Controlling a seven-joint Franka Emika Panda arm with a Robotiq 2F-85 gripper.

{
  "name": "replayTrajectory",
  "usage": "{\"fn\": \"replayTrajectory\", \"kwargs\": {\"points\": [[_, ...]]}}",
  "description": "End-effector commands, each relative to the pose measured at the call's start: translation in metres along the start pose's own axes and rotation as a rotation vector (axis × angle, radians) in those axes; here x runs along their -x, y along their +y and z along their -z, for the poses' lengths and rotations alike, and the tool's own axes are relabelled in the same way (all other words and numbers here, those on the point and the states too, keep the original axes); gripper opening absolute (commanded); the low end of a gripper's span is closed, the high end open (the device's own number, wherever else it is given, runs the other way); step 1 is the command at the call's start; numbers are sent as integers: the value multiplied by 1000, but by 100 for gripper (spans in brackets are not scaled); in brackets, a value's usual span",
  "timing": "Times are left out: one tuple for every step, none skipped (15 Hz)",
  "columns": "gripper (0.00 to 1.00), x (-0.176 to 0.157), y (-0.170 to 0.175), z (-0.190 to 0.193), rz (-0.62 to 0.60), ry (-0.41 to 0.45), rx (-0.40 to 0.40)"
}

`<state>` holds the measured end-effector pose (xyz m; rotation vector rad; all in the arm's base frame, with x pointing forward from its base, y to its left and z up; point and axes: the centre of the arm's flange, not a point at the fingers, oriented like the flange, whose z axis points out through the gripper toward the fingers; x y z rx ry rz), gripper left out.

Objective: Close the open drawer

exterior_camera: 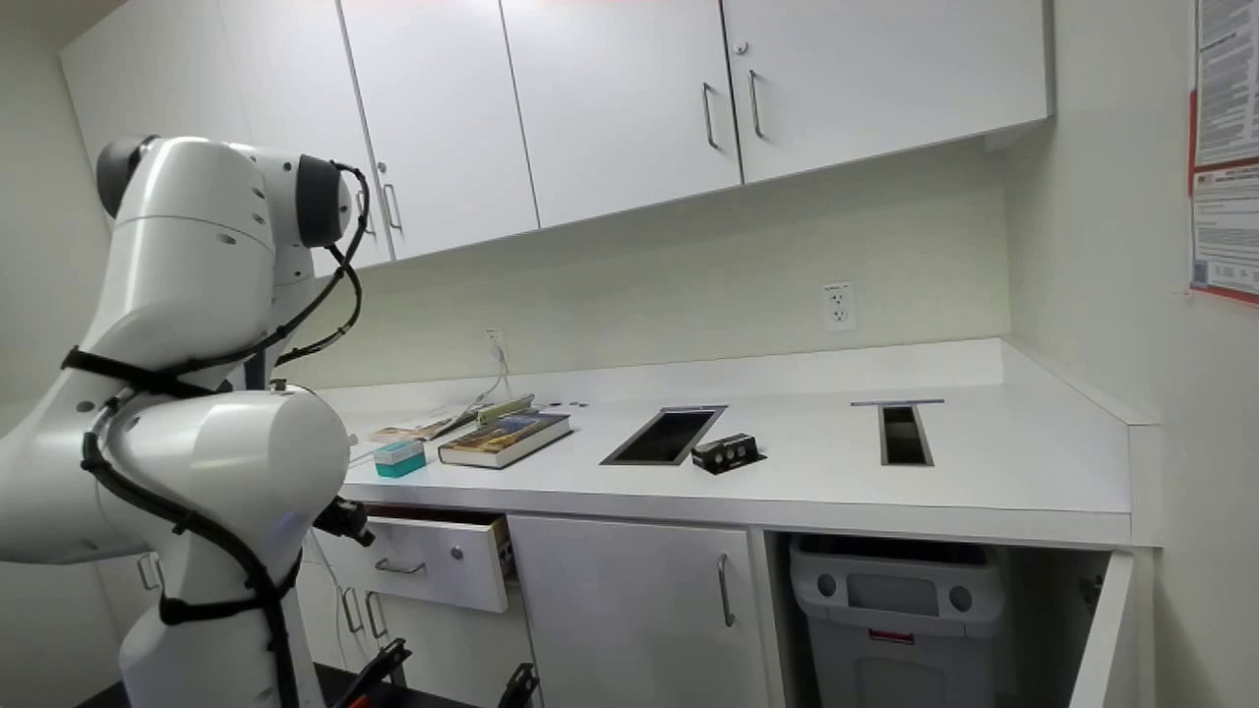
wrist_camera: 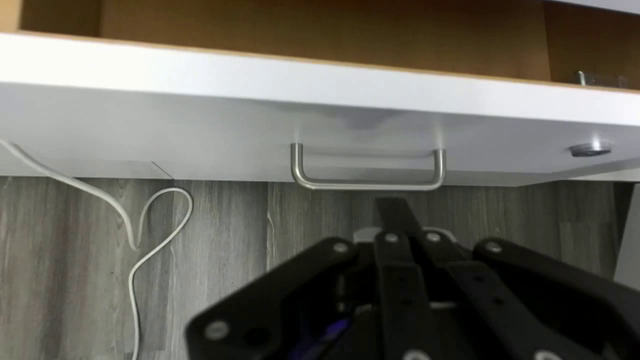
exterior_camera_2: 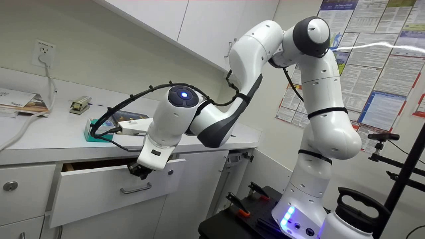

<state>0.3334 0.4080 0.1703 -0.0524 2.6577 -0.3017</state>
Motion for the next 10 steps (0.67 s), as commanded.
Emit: {"fn": "replayTrajectory", "kwargs": {"points": [[0,-9,-3,75,-82,-70,-105],[0,-9,-2,90,-102,-82,-134],[0,-8,-4,107,-130,-116,-177],[0,-7,-6,121,-151,-137,-205],[0,-5,-8,135,-165,-153,-228],[1,-5,-10,146,-180,-169,-246],[1,-3,-12,155,-180,-179,-258],[2,-2,-13,162,-181,-186,-264],[3,-1,-16,168,-182,-188,-268],[2,-1,-17,172,-189,-201,-269]]}}
